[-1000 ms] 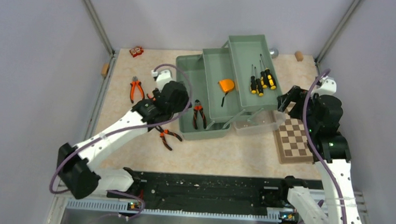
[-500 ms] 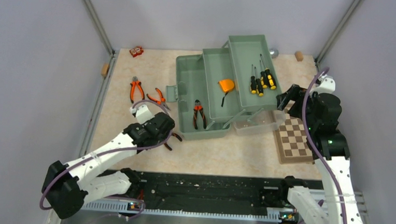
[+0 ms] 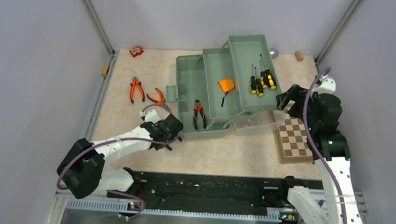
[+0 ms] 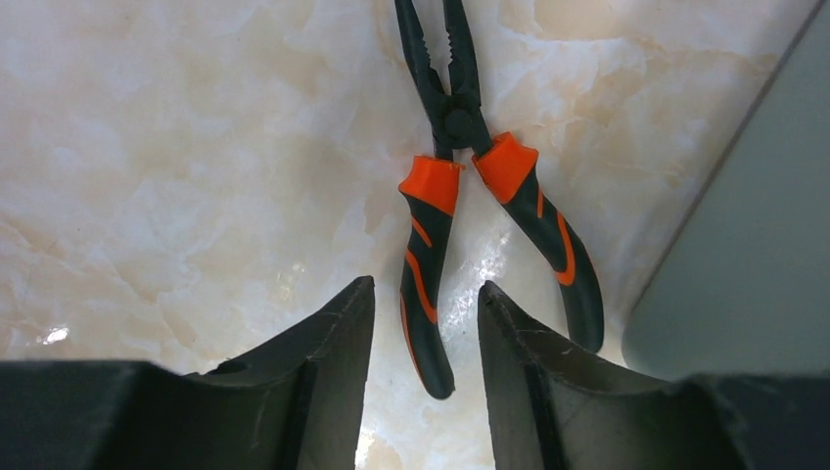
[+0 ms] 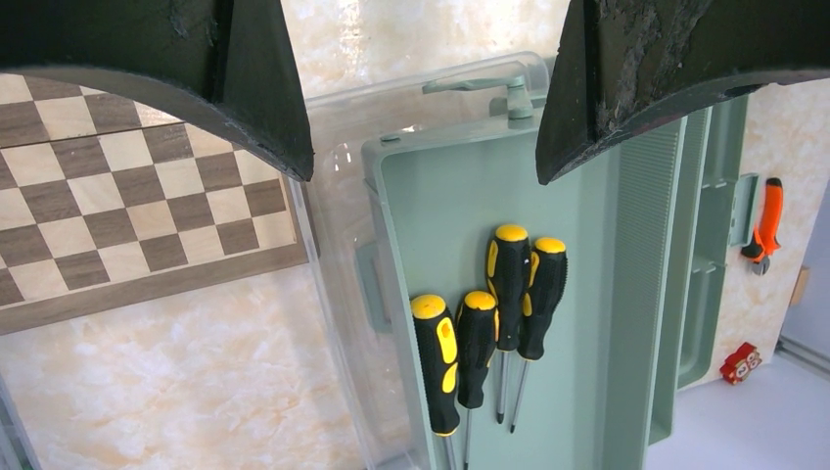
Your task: Pack the tool kit
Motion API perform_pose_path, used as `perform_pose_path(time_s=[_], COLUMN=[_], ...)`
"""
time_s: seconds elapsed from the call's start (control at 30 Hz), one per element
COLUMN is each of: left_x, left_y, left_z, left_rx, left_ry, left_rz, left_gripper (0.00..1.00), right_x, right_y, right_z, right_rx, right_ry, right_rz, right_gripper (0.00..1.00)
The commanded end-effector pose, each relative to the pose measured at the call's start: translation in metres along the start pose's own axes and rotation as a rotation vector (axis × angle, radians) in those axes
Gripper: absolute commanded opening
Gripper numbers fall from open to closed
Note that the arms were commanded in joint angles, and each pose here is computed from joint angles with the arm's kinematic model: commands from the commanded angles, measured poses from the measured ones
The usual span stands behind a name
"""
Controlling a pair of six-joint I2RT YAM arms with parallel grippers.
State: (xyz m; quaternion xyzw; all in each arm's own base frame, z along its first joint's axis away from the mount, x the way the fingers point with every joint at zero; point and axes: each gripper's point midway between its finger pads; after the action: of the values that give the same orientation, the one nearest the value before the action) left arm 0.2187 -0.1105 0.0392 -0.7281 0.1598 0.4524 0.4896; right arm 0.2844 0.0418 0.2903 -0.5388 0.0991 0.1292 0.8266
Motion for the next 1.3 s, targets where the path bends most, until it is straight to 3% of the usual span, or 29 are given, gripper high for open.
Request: perform_pose_path(time_s=[0.0, 0.33, 0.63, 0.9, 1.1, 1.27], left_x=[0.012, 0.026, 0.014, -0.024, -0.061, -0.085], left_y=[0.002, 0.016, -0.037, -0.127, -0.186, -0.215], left_z=[-0.002, 0.014, 0.035, 0.042, 0.001, -0.053], left_rx=[-0.004, 0.020, -0.024, 0.034, 0.175, 0.379], left_ry=[-0.020, -0.093, -0.115, -0.125, 0.003, 0.180], left_rz=[-0.006, 0.035, -0.068, -0.301, -0.440, -0.467], left_gripper=[0.47, 0.34, 0.00, 0.00, 0.00, 0.00], right_x=[-0.013, -0.009, -0.006, -0.008, -0.011, -0.013], right_y=[-0.028, -0.029, -0.031, -0.037, -0.040, -0.041], right_z=[0.018, 0.017, 0.018, 0.019, 0.019, 0.019], right_rx=[0.002, 0.001, 0.001, -0.006, -0.015, -0.018], right_ry=[-0.053, -0.046, -0.049, -0.047, -0.047, -0.047], right_rz=[-0.078, -0.077, -0.080, -0.096, -0.111, -0.117], right_gripper=[0.83, 0.83, 0.83, 0.83, 0.83, 0.83])
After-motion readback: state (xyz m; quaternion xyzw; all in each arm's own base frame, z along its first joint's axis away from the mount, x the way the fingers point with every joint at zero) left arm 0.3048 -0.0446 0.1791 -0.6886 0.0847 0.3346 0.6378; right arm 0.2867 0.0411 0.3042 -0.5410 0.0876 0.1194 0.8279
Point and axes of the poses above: each gripper's point midway between its finger pads, its own x axis out along the fingers, its own z axis along the line the jaws close on, y = z × x, and after that the axes turned 5 degrees about x, right-handed
